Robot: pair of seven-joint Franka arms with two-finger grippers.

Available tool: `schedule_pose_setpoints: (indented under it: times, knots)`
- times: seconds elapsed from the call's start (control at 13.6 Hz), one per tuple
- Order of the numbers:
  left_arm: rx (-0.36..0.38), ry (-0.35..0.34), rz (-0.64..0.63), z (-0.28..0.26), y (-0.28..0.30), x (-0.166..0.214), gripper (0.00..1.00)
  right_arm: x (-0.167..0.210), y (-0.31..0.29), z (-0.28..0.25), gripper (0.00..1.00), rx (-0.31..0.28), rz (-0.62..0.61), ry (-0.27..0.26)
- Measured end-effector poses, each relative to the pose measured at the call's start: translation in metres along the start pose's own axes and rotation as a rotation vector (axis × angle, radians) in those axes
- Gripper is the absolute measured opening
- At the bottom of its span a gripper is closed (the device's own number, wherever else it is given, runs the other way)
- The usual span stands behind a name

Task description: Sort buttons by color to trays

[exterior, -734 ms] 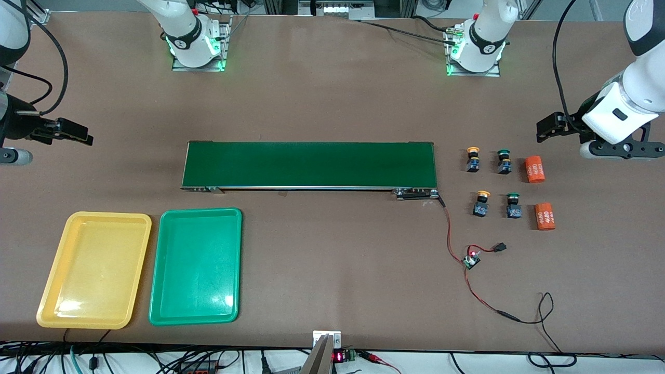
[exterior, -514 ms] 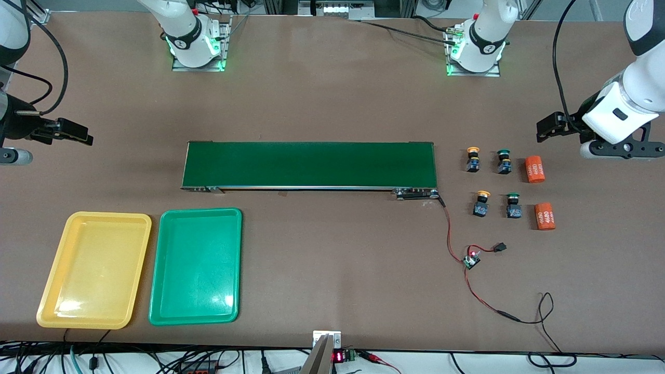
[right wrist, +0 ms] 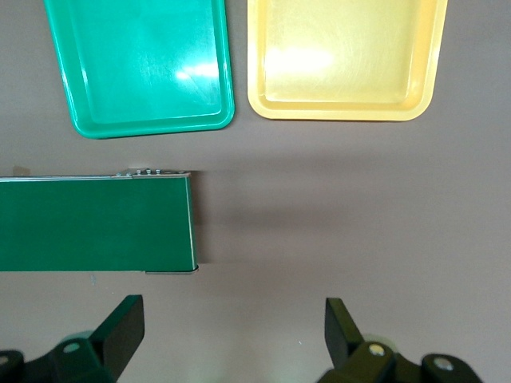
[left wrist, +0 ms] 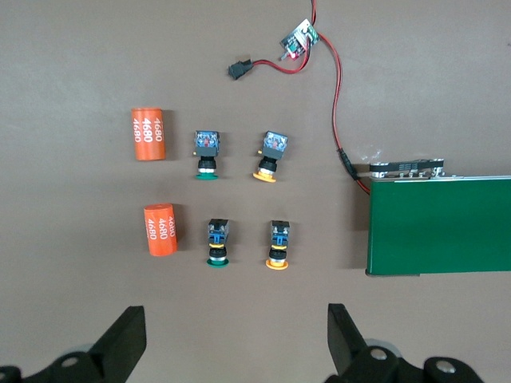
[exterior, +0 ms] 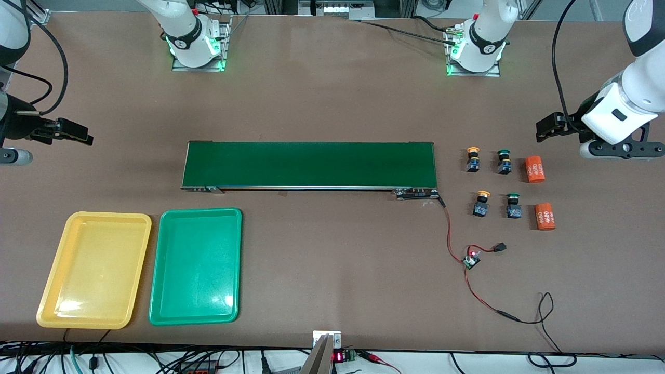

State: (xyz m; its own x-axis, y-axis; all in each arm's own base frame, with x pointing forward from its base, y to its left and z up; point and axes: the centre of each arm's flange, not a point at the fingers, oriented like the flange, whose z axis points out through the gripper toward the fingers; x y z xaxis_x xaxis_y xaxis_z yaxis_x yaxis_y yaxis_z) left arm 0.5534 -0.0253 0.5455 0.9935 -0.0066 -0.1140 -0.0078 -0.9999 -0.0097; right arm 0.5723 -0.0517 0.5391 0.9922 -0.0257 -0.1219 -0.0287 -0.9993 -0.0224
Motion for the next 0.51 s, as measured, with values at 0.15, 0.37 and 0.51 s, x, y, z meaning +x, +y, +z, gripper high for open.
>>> schedule_pose_setpoints:
  times: [0.15, 0.37, 0.51]
  knots:
    - [0.002, -0.037, 0.0, 0.019, 0.0, 0.006, 1.0, 0.0, 0.0, 0.001, 1.0, 0.0, -0.001, -0.002]
    - [0.004, -0.07, 0.0, 0.065, 0.002, 0.032, 1.0, 0.001, -0.007, 0.005, 1.0, -0.002, -0.013, -0.011]
    - [0.004, -0.05, 0.005, 0.096, 0.003, 0.055, 1.0, 0.004, -0.012, 0.013, 1.0, -0.004, -0.021, -0.027]
